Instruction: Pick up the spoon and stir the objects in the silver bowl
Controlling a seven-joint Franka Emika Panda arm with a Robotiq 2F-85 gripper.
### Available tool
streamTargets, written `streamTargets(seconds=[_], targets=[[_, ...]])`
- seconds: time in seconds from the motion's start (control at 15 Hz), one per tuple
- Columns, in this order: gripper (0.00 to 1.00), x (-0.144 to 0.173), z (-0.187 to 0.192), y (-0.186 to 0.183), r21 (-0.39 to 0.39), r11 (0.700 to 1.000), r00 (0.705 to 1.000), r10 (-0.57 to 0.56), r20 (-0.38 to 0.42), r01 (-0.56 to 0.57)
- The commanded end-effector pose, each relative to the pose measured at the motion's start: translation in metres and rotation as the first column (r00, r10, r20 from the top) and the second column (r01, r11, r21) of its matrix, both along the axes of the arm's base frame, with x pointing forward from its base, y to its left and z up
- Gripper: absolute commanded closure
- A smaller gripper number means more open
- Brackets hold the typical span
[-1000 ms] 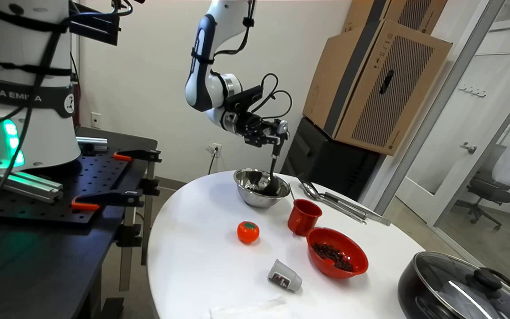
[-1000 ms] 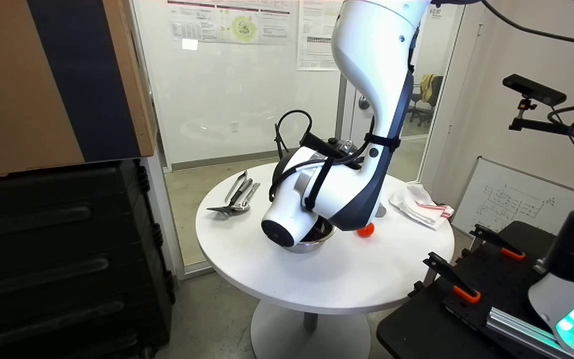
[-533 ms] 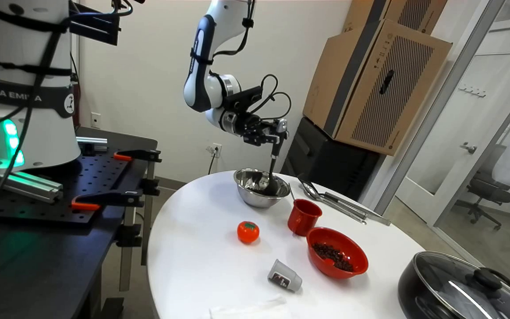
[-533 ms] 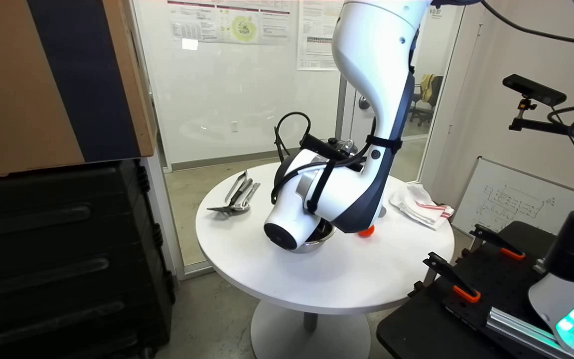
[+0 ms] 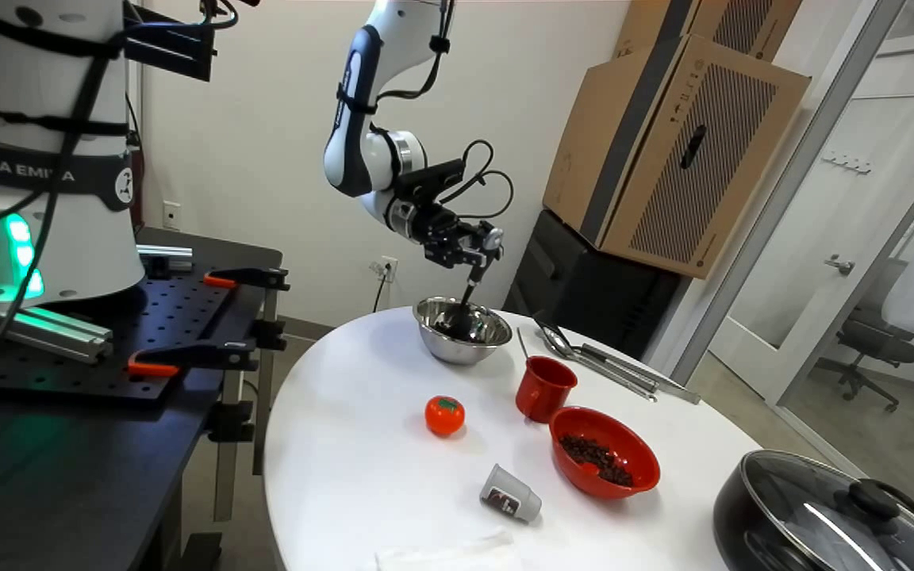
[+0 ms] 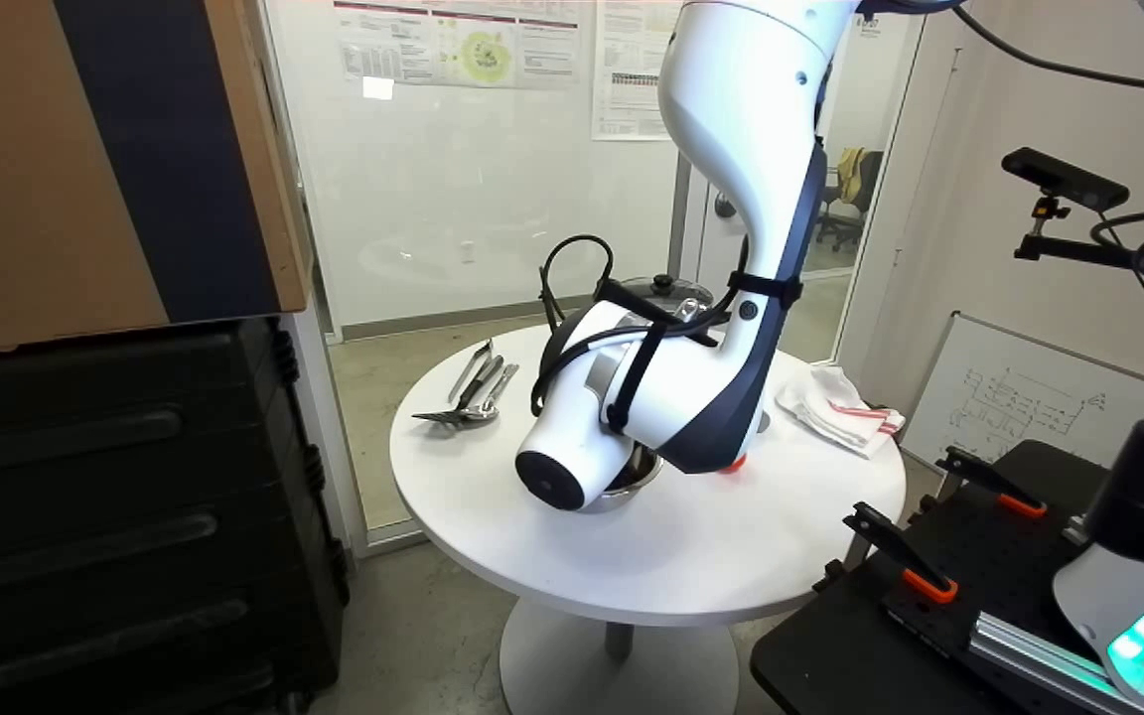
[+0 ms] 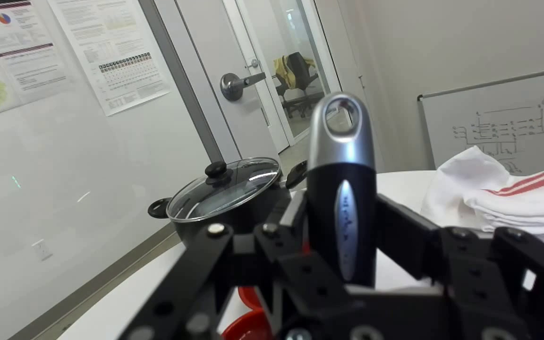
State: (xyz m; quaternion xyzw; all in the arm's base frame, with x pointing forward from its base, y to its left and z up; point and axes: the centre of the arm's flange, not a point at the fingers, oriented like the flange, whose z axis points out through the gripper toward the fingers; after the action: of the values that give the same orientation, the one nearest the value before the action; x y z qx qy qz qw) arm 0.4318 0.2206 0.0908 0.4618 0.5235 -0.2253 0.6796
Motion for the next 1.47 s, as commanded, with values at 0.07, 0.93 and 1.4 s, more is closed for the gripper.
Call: streamTargets(seconds=[0.07, 0.93, 1.4], targets=[[0.90, -0.001, -0.003, 0.007, 0.063, 0.998, 1.000, -0.016, -0.013, 0.016], [0.90, 0.017, 0.001, -0.024, 0.016, 0.999, 0.993, -0.040, 0.111, 0.038], [0.90, 0.007, -0.006, -0.028, 0.008, 1.000, 1.000, -0.022, -0.010, 0.022]])
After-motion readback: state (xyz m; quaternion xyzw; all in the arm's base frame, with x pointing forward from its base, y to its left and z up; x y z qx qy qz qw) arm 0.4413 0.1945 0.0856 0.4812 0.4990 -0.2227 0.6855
